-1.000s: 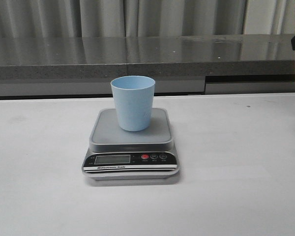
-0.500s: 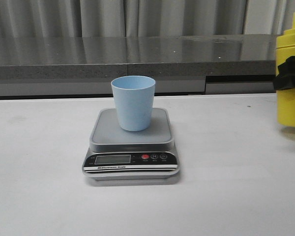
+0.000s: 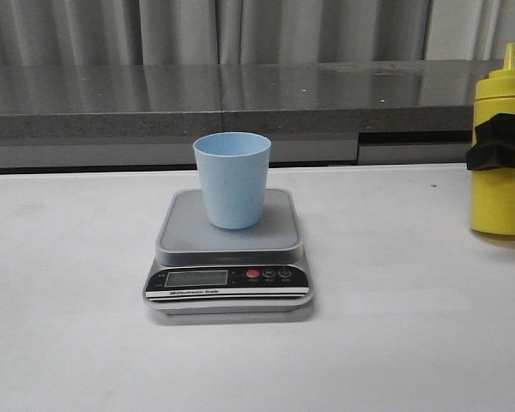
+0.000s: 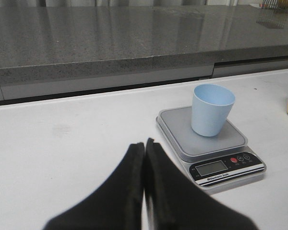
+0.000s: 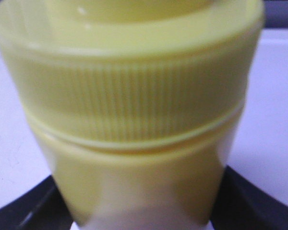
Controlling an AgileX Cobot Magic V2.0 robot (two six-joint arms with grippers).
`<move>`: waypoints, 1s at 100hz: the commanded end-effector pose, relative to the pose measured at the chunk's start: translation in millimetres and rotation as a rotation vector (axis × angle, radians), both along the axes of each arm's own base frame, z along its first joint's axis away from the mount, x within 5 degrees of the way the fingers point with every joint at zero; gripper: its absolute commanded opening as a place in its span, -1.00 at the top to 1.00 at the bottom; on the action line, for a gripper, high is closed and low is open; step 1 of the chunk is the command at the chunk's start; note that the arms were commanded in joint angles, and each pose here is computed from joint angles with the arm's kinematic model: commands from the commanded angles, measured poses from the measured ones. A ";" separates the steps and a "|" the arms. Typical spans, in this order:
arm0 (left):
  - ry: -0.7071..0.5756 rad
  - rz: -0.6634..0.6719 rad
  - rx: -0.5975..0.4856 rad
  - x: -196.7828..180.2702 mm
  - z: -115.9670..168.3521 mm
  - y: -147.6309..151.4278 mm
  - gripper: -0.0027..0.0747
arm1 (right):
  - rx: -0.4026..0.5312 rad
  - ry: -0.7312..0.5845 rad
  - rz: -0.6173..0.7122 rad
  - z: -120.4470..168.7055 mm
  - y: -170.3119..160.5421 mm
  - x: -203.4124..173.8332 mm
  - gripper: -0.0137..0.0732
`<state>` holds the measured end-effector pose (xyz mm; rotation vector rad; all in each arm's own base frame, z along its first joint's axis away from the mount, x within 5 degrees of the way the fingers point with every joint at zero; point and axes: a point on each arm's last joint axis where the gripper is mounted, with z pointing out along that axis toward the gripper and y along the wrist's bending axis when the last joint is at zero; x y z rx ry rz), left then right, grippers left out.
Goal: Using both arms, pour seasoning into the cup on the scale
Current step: 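Lower the bottle onto the table with the right gripper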
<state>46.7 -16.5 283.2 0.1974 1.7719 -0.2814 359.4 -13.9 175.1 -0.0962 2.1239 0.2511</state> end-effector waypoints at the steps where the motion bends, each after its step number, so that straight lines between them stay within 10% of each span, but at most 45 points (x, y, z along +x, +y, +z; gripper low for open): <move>1: -0.086 0.007 -0.043 0.9 15.4 0.0 0.98 | 0.014 -0.090 0.026 21.5 1.4 3.1 -0.33; 100: -0.086 0.007 -0.043 0.9 15.4 0.0 0.98 | -0.038 -0.048 0.038 24.1 4.6 -37.2 -0.72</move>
